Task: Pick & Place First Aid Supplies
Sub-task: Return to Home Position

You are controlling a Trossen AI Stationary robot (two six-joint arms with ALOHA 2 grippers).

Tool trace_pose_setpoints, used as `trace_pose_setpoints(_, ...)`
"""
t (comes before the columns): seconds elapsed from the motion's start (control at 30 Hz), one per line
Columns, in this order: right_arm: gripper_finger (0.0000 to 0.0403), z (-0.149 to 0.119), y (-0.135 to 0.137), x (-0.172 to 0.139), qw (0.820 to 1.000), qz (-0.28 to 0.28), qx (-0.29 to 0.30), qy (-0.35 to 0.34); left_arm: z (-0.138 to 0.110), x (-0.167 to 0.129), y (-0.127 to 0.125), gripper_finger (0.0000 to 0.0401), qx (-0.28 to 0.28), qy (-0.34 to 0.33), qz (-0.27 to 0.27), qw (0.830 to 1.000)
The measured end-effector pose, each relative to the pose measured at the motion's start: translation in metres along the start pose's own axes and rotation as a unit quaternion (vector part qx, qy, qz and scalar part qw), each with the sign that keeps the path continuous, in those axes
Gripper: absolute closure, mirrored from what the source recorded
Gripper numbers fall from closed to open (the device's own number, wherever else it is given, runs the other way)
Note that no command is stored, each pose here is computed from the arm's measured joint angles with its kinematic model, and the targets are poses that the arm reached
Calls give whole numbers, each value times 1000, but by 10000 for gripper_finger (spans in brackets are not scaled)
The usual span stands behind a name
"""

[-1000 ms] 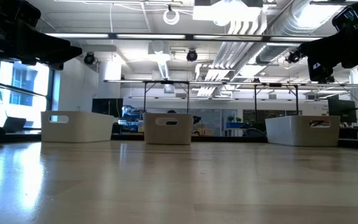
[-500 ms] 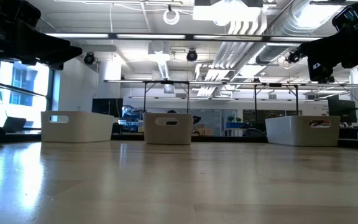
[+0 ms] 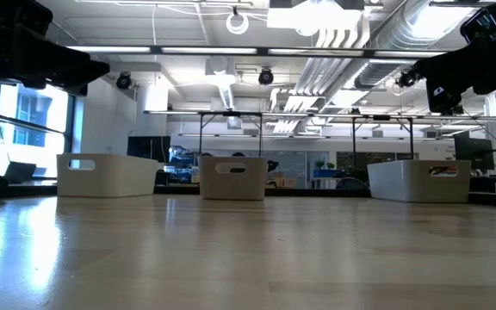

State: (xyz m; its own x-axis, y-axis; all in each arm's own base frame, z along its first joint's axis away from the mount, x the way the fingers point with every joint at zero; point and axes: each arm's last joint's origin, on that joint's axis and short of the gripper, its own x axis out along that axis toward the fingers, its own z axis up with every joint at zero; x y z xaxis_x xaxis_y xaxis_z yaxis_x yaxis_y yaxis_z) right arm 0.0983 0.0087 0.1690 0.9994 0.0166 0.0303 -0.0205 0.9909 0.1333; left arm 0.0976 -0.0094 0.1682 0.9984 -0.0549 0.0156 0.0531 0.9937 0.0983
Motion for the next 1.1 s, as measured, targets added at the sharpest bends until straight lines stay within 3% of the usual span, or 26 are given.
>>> trace_pose_setpoints(1.1,396,0,0,0,1000,0,0,0,0,0,-2,208,0,0,-13,1000)
